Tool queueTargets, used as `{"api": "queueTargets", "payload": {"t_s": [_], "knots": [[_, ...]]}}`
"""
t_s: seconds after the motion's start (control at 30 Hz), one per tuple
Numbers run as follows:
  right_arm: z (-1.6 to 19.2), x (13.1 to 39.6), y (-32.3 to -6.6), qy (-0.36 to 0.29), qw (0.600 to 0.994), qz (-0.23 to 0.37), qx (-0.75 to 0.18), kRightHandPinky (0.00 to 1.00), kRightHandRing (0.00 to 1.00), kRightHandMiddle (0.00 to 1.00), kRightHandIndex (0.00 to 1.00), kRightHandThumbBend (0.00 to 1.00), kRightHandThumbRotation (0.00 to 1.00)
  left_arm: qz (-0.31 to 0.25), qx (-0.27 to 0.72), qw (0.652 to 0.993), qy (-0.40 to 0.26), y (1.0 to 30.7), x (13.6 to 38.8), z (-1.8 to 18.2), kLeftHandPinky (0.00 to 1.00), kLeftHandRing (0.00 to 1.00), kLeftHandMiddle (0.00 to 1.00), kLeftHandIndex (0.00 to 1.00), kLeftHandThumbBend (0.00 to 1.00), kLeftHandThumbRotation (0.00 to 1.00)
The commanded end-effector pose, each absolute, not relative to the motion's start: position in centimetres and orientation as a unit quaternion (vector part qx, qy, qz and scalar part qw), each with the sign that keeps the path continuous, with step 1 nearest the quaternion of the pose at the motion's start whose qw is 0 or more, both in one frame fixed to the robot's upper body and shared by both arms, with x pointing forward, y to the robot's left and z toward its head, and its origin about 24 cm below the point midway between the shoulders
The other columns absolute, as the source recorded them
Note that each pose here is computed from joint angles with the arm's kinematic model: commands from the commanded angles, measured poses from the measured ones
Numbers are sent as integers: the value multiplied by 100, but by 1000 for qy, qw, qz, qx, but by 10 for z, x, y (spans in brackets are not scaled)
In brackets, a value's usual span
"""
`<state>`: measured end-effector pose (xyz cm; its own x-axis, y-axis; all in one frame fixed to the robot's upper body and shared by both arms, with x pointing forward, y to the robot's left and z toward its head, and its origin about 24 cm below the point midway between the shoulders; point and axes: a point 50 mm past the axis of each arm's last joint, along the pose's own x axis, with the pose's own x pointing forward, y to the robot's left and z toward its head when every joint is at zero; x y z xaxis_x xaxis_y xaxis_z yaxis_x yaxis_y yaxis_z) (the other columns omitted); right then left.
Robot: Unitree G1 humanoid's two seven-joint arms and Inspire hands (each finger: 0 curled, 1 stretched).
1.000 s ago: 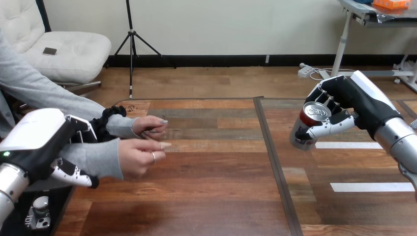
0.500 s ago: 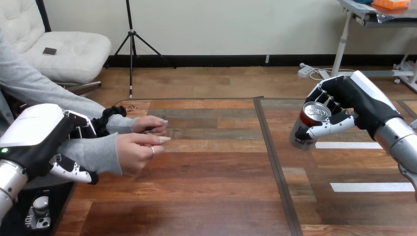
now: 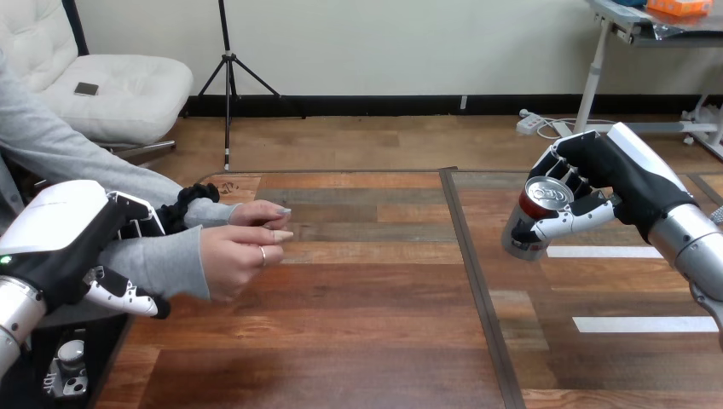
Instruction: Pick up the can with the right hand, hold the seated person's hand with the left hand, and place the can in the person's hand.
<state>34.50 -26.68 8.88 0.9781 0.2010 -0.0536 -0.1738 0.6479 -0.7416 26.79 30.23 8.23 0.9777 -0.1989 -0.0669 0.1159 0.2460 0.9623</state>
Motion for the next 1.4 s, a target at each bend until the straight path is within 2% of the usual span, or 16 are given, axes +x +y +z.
{"api": "queueTargets", "payload": {"t_s": [0.0, 0.4, 1.1, 1.37], "knots": [[123, 361, -250, -88, 907, 95, -401, 32, 35, 39, 40, 88, 0, -82, 599, 791, -93, 292, 280, 106, 27, 31, 38, 44, 94, 0], [122, 363, -241, -99, 901, 100, -411, 32, 35, 39, 40, 88, 0, -86, 574, 806, -115, 285, 282, 104, 23, 26, 32, 42, 95, 0], [118, 367, -223, -109, 903, 115, -399, 30, 33, 37, 40, 90, 0, -96, 530, 832, -130, 270, 283, 99, 21, 25, 32, 40, 88, 0], [117, 369, -217, -110, 904, 119, -397, 31, 34, 38, 40, 90, 0, -101, 523, 834, -141, 264, 283, 96, 16, 20, 27, 40, 87, 0]]}}
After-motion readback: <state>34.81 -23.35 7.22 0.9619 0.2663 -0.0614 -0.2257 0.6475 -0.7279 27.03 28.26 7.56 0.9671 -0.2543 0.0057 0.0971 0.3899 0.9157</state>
